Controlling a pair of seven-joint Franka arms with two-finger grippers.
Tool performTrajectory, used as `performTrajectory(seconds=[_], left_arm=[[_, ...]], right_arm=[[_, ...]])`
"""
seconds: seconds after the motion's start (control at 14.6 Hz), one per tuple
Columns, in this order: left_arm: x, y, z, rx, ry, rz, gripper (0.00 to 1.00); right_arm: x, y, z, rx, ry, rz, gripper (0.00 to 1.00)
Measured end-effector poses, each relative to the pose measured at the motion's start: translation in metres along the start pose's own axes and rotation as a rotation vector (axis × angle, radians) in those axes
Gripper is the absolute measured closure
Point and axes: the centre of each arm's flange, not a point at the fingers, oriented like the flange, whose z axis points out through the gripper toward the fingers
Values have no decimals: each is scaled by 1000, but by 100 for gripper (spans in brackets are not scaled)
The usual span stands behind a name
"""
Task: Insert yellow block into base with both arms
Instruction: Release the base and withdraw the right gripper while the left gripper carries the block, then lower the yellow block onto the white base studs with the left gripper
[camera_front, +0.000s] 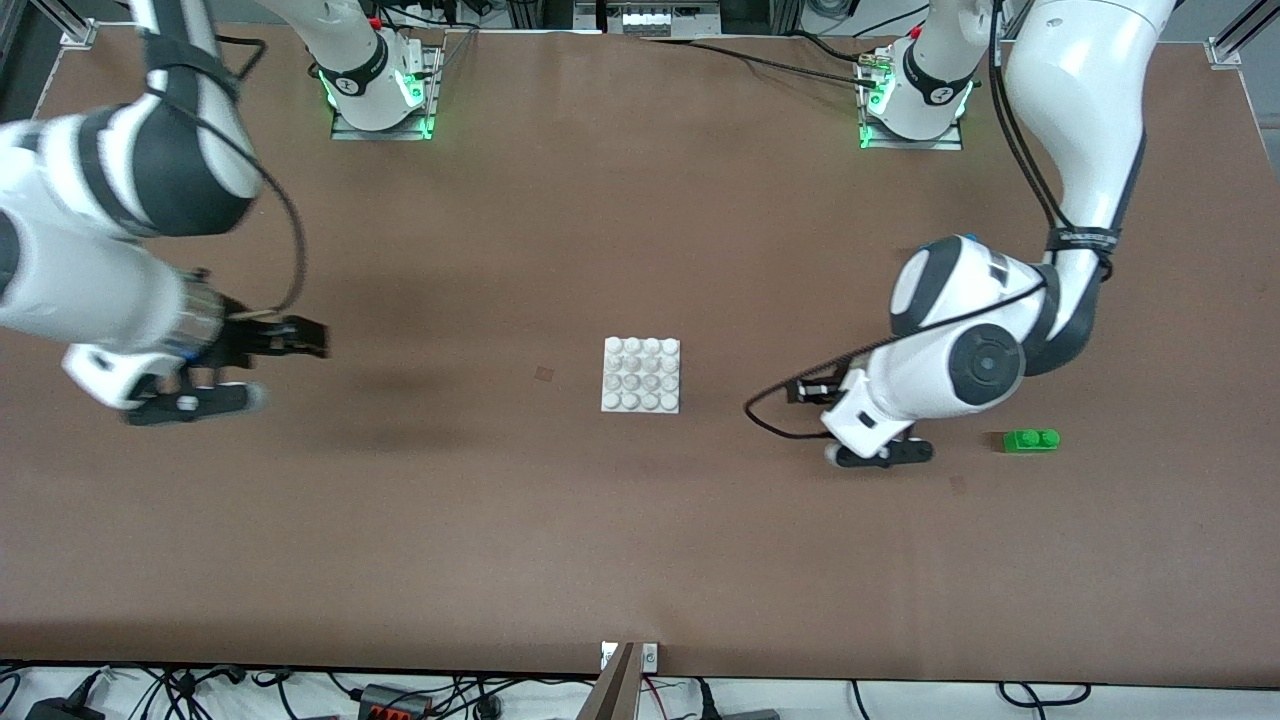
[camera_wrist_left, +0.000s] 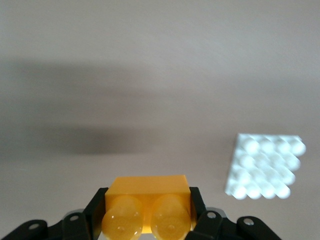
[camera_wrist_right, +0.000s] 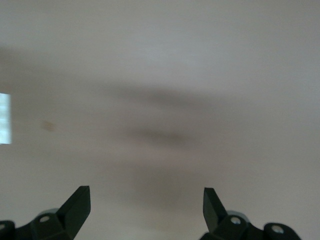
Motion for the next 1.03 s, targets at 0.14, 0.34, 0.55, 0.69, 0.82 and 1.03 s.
performTrajectory(seconds=[0.14,0.34,0.55,0.69,0.82,1.03], left_arm=[[-15,33,6,-8,1,9,31],[-39,88,20,-25,49,-33,31],[-71,150,60,14,133,-81,31],[-85,175,90,35,174,-87,31],[-92,189,111,22,196,-88,31],[-88,193,123,4,243,-77,31]], right_arm=[[-9,46,-12,-17,14,29,0],[-30,82,-39,-13,23,65,0],[-53,114,-60,-4,28,121,0],[-73,124,-82,2,40,139,0],[-104,122,-100,17,14,145,0],[-133,129,-104,32,1,164,0]])
